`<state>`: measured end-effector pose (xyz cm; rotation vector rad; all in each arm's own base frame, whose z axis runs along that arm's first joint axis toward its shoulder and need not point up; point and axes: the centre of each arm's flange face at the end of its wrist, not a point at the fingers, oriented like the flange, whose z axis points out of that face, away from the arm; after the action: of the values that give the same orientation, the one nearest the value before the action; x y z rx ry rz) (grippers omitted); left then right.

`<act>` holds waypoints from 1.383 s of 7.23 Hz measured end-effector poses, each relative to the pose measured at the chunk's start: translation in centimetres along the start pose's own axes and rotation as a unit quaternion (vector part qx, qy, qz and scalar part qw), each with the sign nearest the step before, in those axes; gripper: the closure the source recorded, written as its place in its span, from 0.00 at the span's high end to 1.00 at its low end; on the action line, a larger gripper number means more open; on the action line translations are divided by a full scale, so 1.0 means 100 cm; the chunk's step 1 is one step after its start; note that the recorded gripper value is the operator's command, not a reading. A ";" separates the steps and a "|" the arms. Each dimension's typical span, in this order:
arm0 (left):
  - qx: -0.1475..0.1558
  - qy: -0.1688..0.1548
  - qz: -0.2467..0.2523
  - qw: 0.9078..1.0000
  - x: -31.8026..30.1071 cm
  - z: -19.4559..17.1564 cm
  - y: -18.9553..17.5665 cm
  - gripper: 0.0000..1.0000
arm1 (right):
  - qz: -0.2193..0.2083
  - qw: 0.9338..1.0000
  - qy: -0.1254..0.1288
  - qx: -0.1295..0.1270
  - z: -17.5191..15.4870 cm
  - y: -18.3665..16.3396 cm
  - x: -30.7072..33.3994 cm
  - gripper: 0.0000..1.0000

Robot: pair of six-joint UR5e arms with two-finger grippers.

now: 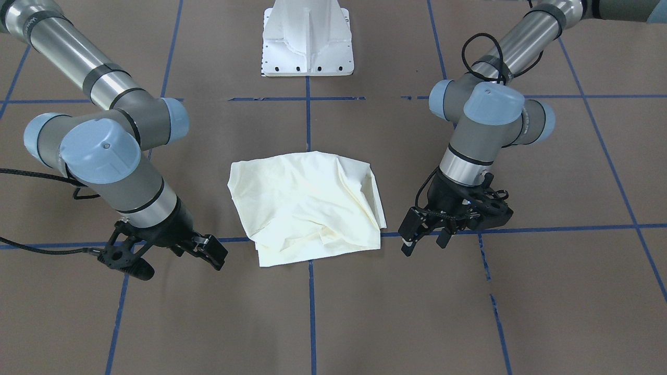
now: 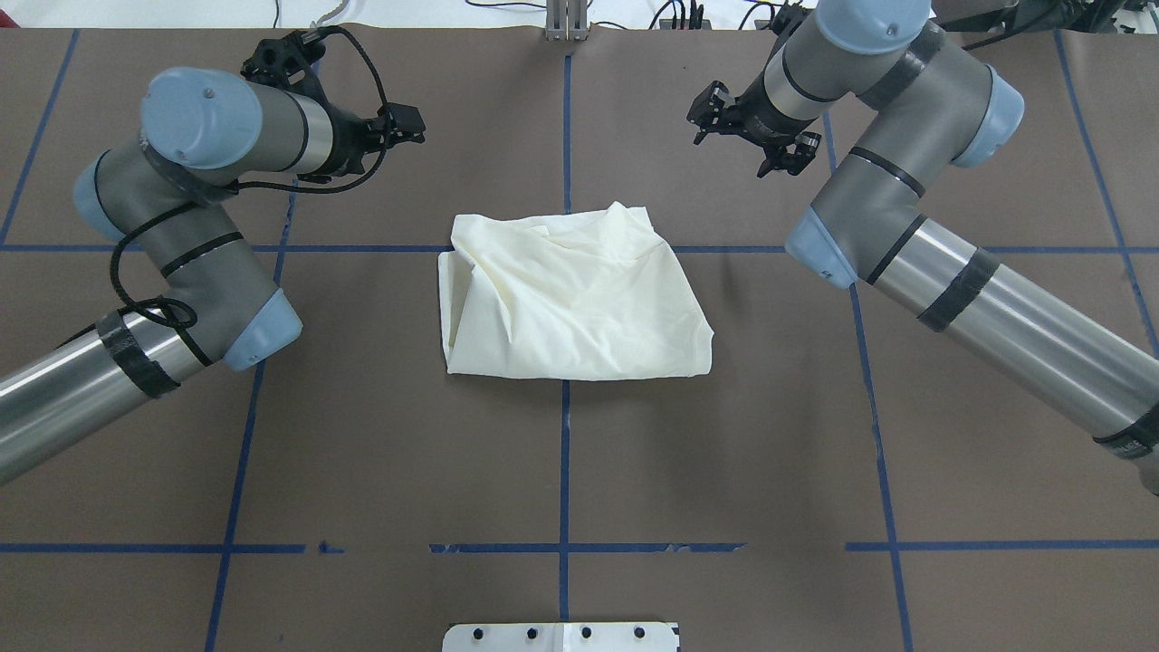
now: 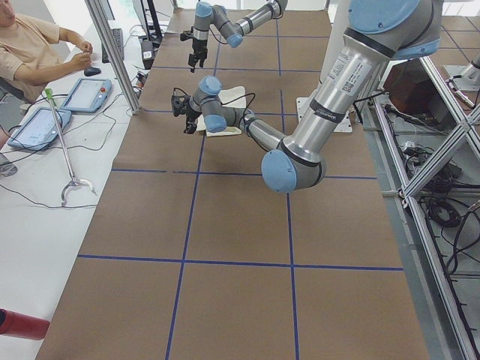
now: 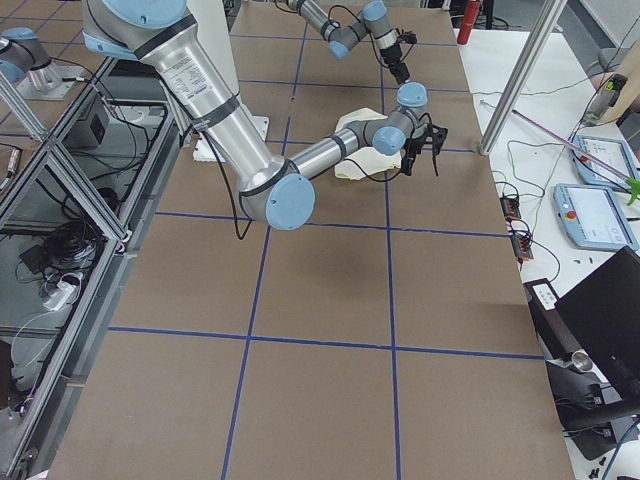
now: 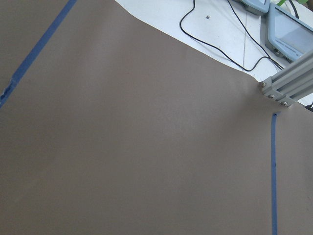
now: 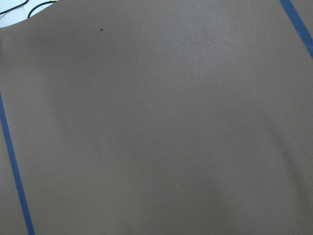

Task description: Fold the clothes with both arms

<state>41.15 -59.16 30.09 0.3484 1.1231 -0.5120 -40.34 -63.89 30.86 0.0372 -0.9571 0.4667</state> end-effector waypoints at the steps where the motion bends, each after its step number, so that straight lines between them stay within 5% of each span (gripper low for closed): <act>1: -0.007 0.010 0.003 1.000 0.003 -0.009 0.004 1.00 | -0.006 1.000 0.002 0.001 0.000 -0.001 0.008 1.00; 3: -0.038 0.035 0.020 0.998 0.020 -0.012 0.047 0.93 | -0.009 1.000 0.002 0.001 -0.001 -0.001 0.013 1.00; 6: -0.099 0.060 0.060 0.991 0.037 -0.002 0.146 0.36 | -0.011 1.000 -0.003 0.001 -0.009 0.003 0.024 1.00; 7: -0.103 0.061 0.068 0.990 0.038 -0.001 0.154 0.04 | -0.011 1.000 -0.005 0.002 -0.011 0.004 0.024 1.00; 10: -0.111 0.062 0.072 0.989 0.022 -0.016 0.166 0.00 | -0.013 1.000 -0.008 0.003 -0.015 0.006 0.023 1.00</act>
<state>49.90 -44.98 27.62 0.2658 1.2521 -0.2372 -38.27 -62.20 31.69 0.0588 -0.9703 0.4454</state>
